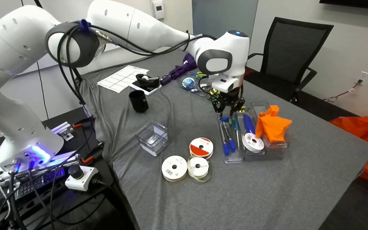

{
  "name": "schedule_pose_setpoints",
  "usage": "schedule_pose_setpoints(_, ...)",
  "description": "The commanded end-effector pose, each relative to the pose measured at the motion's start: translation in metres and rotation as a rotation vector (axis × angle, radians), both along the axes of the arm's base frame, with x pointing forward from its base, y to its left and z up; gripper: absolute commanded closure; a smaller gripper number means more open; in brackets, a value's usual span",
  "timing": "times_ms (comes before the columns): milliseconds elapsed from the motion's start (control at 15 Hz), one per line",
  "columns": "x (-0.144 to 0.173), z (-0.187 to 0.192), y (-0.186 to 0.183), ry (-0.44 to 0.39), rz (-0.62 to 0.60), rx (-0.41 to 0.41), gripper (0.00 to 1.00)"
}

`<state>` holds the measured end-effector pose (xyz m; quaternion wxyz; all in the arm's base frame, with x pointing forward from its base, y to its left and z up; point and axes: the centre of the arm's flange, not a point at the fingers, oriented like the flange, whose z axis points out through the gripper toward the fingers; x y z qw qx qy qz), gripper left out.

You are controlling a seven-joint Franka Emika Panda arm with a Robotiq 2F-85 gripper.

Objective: Remove the markers from the middle compartment of the case on the left and put them in the bottom compartment of the case on the right

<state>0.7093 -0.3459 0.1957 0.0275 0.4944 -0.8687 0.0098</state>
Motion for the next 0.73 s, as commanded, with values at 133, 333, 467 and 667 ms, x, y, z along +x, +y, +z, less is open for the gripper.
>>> schedule_pose_setpoints(133,0.012,0.014,0.007,-0.023,0.014,0.027,0.09)
schedule_pose_setpoints(333,0.011,0.031,0.024,-0.063,0.003,0.075,0.00)
schedule_pose_setpoints(467,0.014,0.045,0.036,-0.077,0.017,0.079,0.00)
schedule_pose_setpoints(667,0.020,0.067,0.054,-0.098,0.025,0.086,0.00)
